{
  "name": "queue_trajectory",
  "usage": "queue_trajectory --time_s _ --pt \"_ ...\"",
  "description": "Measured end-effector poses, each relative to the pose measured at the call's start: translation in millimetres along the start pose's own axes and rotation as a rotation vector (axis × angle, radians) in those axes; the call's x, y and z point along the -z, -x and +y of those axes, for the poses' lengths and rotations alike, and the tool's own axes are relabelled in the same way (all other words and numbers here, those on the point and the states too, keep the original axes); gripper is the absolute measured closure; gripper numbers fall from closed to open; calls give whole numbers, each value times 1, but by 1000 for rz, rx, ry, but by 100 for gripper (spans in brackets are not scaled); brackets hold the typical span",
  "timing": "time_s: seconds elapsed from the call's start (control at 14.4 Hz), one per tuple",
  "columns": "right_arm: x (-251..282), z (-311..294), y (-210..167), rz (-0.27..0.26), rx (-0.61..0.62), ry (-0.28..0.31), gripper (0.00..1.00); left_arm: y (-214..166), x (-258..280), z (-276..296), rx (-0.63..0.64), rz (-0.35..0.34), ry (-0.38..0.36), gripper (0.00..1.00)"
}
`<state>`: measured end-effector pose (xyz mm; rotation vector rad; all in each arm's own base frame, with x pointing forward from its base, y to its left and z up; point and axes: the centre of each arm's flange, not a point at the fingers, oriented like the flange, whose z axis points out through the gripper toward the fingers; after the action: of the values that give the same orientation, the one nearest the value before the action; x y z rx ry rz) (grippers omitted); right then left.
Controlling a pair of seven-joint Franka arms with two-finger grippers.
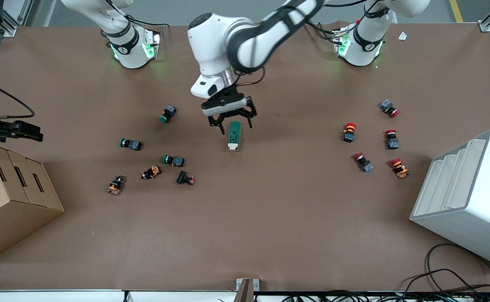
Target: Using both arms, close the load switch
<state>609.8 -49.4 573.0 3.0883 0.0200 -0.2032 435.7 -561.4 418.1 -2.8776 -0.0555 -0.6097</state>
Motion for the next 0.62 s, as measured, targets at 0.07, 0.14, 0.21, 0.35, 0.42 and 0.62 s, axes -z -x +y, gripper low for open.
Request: queue_trajectory --time_s 0.07,0.14,0.21,0.35,0.42,0.62 --pt "0 3 2 -13 -5 -2 0 -24 12 -24 -39 -32 7 0" --pt "0 3 4 -30 -5 -4 0 -47 23 -49 -74 -60 19 0" --pt "1 1 6 -41 -12 -5 0 -70 31 -76 -106 -81 28 0" --pt "5 -4 10 -64 -79 -10 0 -106 41 -125 -120 -96 23 0" --pt "6 -7 11 -70 -104 -10 0 -123 43 -150 -127 -97 15 0" --pt "7 -33 11 -80 -84 -6 0 -156 44 -209 -178 -132 17 0"
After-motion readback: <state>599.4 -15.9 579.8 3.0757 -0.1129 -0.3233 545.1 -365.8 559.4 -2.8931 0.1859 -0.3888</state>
